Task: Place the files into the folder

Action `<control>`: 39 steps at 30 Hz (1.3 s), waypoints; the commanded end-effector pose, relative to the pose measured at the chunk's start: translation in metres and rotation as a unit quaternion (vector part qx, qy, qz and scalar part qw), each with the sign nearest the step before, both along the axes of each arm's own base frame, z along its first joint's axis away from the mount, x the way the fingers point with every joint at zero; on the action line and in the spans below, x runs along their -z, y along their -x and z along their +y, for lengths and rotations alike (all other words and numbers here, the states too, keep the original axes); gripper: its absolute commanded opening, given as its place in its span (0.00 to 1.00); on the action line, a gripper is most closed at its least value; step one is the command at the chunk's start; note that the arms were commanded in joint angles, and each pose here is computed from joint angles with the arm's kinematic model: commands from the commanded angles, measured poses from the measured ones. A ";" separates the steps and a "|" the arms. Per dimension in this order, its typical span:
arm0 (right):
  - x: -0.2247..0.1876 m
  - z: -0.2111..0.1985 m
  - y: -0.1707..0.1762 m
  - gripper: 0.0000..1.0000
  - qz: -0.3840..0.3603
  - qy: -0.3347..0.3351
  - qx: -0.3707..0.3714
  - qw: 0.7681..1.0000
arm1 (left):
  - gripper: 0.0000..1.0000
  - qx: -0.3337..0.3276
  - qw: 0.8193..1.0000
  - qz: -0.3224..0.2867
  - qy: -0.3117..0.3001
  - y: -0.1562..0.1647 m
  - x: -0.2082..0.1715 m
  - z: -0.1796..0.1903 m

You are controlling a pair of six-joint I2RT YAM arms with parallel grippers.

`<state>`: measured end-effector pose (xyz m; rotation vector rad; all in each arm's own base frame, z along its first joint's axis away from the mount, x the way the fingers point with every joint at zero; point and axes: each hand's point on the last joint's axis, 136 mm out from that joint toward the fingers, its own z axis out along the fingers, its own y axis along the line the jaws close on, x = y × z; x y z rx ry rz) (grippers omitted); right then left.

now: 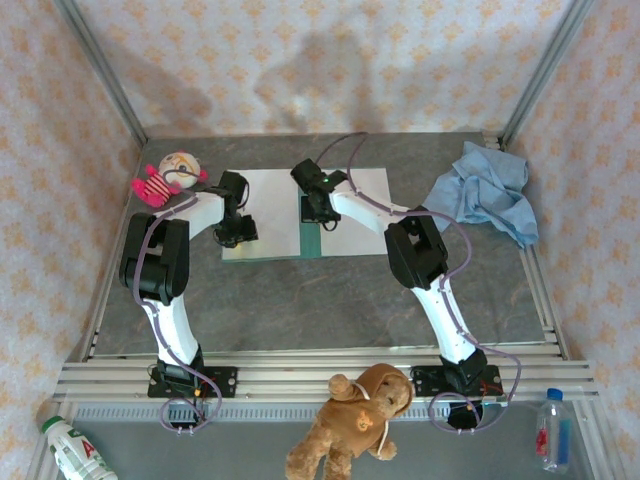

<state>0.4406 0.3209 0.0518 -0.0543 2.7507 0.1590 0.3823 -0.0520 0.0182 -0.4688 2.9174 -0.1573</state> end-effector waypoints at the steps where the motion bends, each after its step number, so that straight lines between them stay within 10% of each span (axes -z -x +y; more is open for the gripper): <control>1: 0.031 -0.048 0.009 0.00 0.044 0.093 0.020 0.995 | 0.40 0.004 0.999 0.050 -0.017 0.019 0.021 0.006; 39: 0.096 -0.051 0.033 0.00 0.102 0.098 0.025 0.990 | 0.40 0.005 0.998 0.057 -0.017 0.018 0.024 0.005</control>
